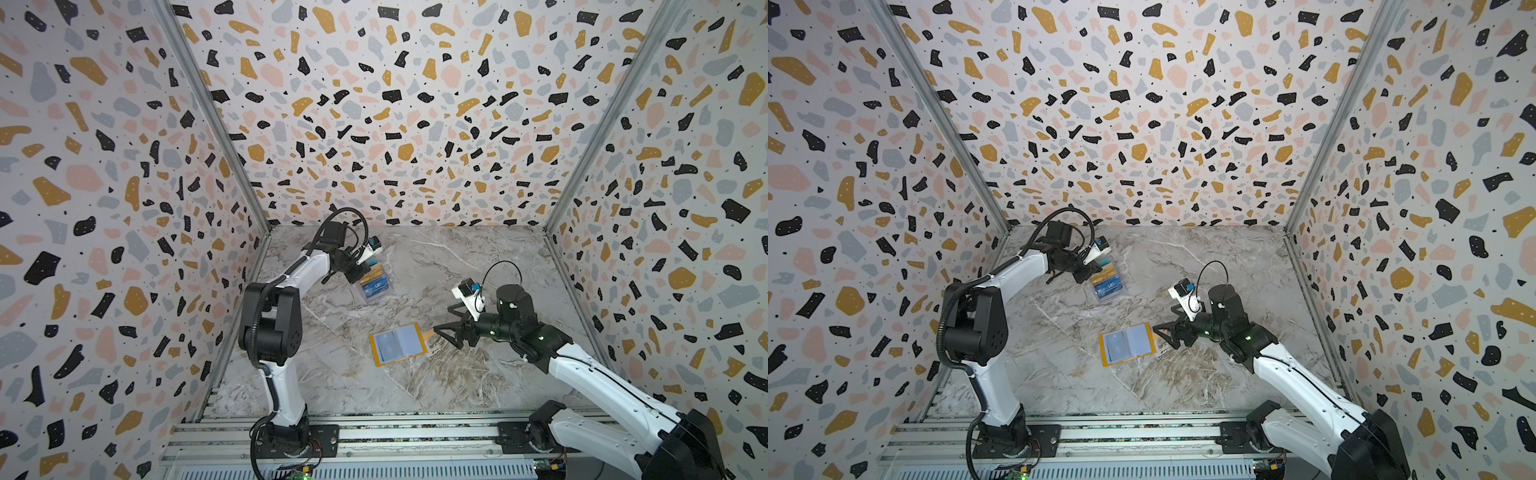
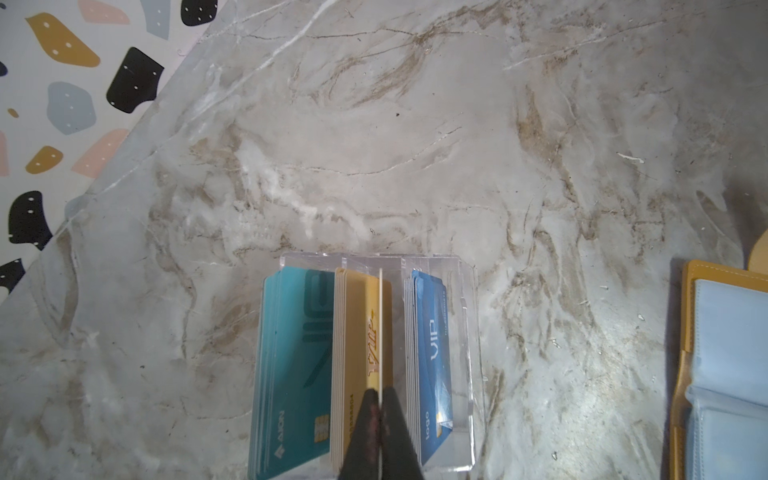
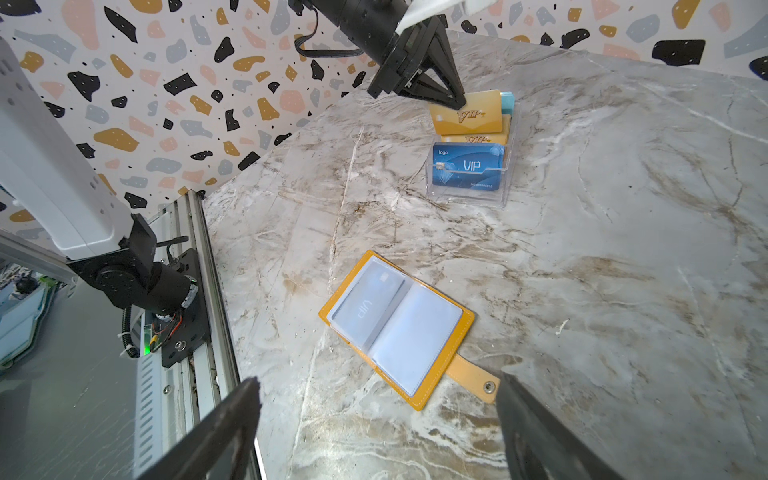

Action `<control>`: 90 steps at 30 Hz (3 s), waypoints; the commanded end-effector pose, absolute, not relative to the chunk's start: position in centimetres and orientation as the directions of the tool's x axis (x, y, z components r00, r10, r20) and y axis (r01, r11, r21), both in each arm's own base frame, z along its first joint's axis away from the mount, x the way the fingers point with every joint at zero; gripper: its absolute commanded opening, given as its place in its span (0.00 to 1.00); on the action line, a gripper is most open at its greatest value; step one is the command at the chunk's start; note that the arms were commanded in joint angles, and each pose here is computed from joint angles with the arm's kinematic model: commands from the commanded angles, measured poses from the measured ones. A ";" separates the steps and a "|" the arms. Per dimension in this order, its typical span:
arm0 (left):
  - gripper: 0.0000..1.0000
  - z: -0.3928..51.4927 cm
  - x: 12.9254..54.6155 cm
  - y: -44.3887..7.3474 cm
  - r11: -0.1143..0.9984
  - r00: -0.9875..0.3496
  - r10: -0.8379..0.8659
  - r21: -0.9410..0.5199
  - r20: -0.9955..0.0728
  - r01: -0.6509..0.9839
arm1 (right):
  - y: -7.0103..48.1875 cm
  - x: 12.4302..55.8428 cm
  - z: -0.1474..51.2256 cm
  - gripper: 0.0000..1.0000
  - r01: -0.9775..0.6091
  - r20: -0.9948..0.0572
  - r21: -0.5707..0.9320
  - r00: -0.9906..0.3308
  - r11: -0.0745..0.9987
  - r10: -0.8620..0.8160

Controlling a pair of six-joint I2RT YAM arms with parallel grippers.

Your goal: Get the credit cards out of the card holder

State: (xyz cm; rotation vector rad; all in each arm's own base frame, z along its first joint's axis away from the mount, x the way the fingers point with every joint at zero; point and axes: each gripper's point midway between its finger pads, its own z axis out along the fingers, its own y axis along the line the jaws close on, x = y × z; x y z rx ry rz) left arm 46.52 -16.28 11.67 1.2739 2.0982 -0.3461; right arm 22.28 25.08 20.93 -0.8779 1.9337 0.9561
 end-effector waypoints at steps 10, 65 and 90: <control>0.00 11.3 47.2 -16.1 0.486 -0.313 0.701 0.109 -0.641 0.867 | 25.0 22.6 21.5 0.89 -0.826 -0.875 0.293 -0.435 0.482 -0.213; 0.16 9.6 48.0 -16.8 0.522 -0.371 0.656 0.039 -0.658 0.852 | 24.9 22.6 21.5 0.89 -0.822 -0.874 0.291 -0.436 0.489 -0.213; 0.27 15.3 46.9 -15.7 0.591 -0.307 0.634 0.189 -0.710 0.784 | 24.8 22.9 21.3 0.89 -0.815 -0.871 0.287 -0.441 0.503 -0.217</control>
